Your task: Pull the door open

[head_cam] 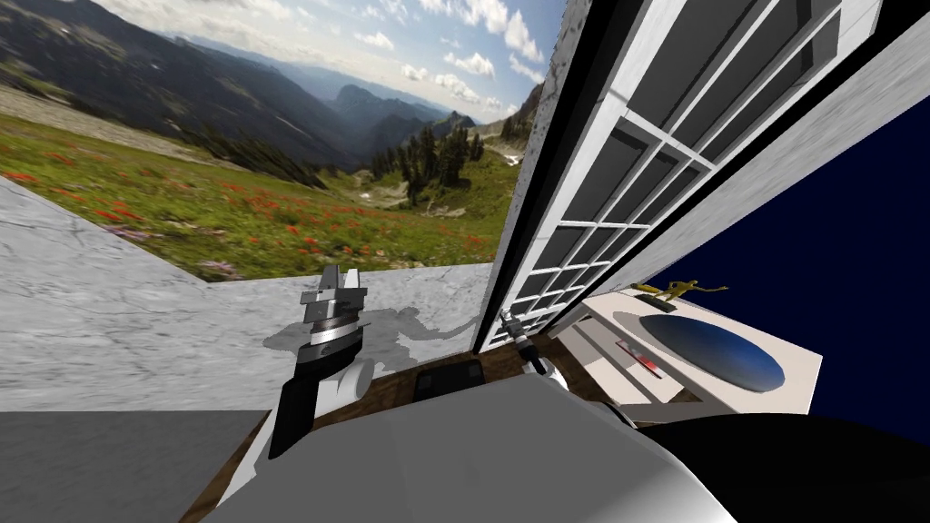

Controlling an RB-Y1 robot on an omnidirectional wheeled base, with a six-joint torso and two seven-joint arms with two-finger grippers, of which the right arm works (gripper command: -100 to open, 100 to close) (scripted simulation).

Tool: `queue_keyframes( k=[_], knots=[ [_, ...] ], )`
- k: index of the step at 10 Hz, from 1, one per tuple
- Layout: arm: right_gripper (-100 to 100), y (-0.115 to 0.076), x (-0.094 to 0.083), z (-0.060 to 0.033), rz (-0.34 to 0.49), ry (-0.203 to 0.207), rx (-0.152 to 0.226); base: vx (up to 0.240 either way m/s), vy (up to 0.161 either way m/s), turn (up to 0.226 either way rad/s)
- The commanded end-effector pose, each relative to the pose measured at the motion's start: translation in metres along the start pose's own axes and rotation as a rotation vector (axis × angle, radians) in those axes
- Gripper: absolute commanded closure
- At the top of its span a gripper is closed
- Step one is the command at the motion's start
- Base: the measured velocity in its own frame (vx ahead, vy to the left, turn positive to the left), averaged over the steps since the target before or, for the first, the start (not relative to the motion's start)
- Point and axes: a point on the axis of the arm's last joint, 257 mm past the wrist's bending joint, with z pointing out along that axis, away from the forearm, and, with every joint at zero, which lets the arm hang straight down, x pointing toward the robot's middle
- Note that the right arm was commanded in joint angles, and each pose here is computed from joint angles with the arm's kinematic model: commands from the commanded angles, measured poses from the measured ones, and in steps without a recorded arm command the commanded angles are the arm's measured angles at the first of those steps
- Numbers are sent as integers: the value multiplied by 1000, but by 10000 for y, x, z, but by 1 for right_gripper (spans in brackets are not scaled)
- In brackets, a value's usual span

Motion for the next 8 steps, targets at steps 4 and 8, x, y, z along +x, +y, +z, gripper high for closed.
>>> queue_keyframes(
  k=[4, 8],
  knots=[
    [100, 3, -5, 12, 0, -1, 0, -5, -6, 2],
    [100, -4, -9, 21, 65, -2, 2, -10, -5, 9]
  ],
)
